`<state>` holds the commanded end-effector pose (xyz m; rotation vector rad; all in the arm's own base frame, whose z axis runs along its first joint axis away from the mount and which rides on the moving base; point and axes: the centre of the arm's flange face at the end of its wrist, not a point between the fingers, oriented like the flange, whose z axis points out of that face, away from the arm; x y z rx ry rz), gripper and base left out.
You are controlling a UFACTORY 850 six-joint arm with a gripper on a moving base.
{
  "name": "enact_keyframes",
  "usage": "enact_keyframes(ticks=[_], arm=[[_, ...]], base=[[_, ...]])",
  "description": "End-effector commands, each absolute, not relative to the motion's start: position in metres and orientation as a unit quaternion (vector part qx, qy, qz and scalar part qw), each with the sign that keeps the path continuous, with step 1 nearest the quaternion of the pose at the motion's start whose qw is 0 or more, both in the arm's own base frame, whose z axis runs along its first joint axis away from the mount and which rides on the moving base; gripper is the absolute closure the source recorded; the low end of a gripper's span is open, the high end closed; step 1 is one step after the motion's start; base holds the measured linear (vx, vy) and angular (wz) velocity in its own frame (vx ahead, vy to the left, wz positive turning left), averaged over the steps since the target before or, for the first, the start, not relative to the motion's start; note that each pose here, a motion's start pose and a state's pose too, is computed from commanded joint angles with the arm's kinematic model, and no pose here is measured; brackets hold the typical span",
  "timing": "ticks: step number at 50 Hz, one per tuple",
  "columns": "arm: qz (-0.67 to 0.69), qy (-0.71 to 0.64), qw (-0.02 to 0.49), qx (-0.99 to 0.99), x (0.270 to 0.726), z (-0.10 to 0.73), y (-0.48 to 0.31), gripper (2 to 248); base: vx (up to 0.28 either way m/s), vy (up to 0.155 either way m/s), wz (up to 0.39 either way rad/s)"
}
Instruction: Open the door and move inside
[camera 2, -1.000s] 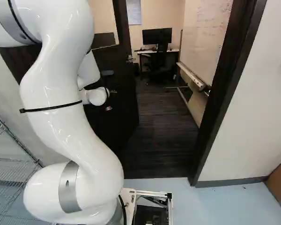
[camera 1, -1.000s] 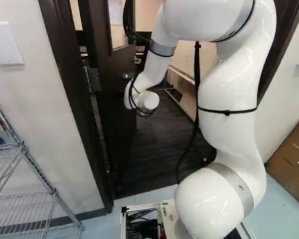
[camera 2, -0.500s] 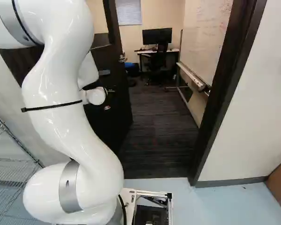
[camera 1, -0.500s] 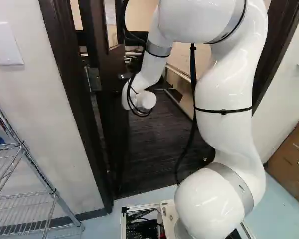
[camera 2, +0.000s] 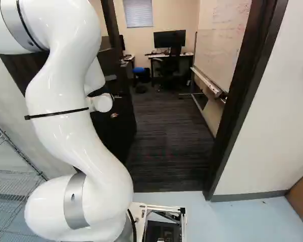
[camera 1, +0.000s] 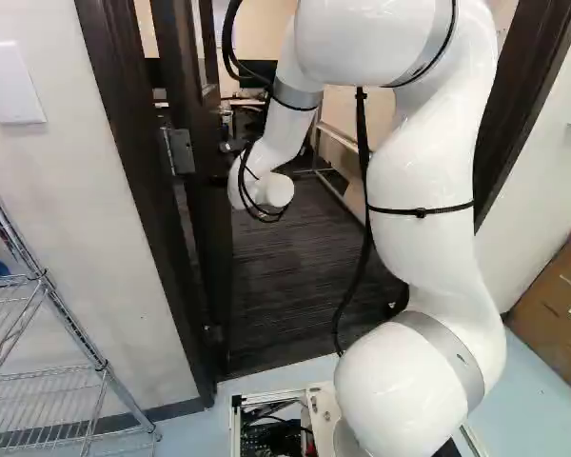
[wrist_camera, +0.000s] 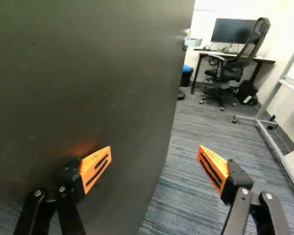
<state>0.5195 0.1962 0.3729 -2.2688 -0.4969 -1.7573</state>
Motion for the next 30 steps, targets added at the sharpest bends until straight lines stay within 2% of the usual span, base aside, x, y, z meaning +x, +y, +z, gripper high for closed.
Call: enact_keyframes(ticks=[30], arm=[[-0.6, -0.17, 0.115, -0.773, 0.5236, 0.3723, 0.1993, 3]], base=[[0.0, 0.0, 0.0]])
